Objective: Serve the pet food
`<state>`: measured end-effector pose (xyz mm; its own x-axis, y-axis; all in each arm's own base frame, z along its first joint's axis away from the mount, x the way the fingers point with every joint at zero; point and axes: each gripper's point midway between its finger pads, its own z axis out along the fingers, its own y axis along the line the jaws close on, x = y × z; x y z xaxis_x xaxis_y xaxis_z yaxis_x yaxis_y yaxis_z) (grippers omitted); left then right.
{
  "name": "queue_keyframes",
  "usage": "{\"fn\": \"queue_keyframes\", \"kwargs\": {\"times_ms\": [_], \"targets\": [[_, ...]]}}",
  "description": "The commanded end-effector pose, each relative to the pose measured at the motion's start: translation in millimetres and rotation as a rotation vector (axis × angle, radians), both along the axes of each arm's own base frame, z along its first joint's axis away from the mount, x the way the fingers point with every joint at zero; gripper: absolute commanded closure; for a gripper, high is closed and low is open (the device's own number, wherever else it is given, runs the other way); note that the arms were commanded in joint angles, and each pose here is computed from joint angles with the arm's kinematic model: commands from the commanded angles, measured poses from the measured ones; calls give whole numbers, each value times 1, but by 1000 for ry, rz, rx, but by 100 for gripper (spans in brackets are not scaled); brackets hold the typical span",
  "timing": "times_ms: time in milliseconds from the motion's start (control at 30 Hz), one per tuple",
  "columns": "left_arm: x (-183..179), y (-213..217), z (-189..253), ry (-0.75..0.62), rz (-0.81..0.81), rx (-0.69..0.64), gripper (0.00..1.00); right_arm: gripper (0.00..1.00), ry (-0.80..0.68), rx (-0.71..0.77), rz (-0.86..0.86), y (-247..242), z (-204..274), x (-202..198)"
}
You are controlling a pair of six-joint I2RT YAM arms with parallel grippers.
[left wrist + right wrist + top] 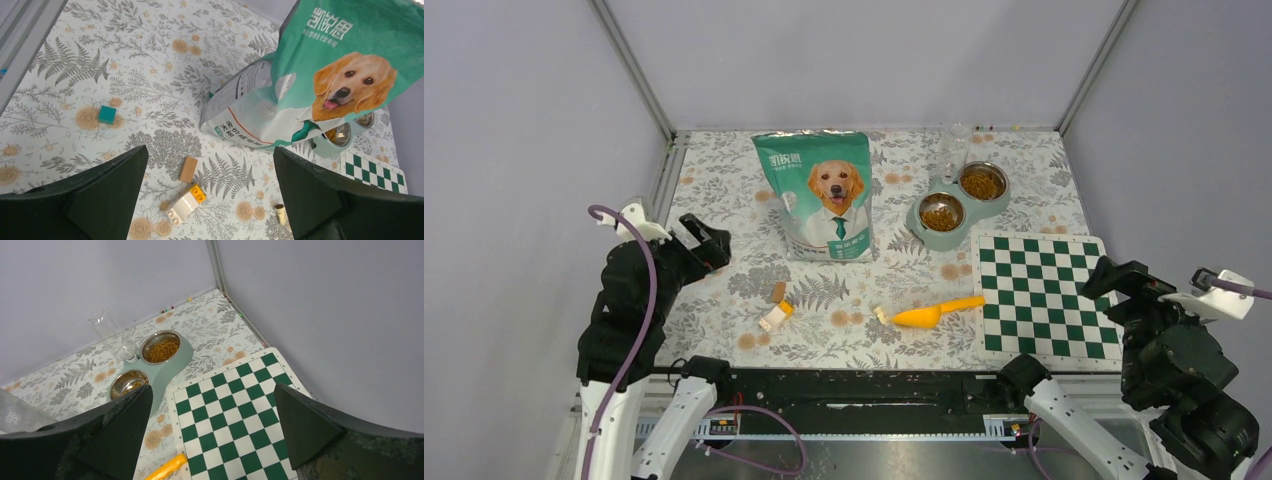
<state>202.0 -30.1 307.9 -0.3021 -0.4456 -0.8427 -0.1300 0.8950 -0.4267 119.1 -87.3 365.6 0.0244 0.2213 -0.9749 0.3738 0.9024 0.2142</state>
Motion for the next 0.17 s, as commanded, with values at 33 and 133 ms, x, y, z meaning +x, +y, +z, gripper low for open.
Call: {"fn": "queue_keyframes", "kwargs": {"times_ms": [33, 133], "targets": [[-6, 3, 13, -21, 10, 8, 1, 0, 23, 10, -30, -10, -4, -11], [-7, 6, 16, -30, 15, 23, 1, 1, 58, -13, -5, -4, -4, -8]]}}
